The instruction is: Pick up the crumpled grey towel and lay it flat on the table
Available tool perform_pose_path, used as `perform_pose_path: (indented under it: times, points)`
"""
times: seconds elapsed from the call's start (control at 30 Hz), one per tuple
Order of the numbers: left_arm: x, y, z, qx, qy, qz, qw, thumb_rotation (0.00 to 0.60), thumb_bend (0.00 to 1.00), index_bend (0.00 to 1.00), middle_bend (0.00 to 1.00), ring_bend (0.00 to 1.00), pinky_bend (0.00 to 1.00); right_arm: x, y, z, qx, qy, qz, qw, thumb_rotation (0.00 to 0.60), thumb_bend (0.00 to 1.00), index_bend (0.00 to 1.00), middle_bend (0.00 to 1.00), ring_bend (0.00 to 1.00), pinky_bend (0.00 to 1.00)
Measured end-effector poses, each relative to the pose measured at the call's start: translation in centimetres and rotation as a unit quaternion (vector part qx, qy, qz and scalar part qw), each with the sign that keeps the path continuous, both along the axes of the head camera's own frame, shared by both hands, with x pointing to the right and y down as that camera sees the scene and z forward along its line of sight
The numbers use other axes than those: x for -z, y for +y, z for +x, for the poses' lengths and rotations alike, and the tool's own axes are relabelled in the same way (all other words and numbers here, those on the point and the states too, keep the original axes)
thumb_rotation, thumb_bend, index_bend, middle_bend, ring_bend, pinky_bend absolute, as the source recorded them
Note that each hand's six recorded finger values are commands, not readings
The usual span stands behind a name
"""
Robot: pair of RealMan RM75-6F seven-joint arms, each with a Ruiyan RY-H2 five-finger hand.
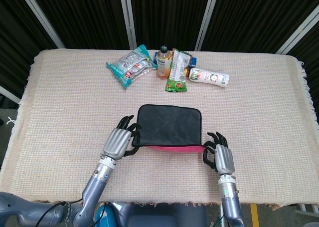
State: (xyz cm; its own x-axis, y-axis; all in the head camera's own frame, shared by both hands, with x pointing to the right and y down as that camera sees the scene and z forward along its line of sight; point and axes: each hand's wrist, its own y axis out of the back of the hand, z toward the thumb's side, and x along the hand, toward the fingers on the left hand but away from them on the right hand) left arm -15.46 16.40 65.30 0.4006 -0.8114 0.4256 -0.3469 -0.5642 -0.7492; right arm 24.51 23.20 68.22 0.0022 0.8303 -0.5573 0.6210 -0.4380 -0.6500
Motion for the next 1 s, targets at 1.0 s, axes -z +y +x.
perform_pose_path:
  times: [1.0]
  points:
    - [-2.3, 2.8, -0.1, -0.01, -0.017, -0.062, 0.9979, 0.6, 0.52, 0.55, 0.23, 0.04, 0.02, -1.6, 3.7, 0.5, 0.012, 0.011, -0.046, 0.9988, 0.6, 0.61, 0.29, 0.18, 0.0, 0.03]
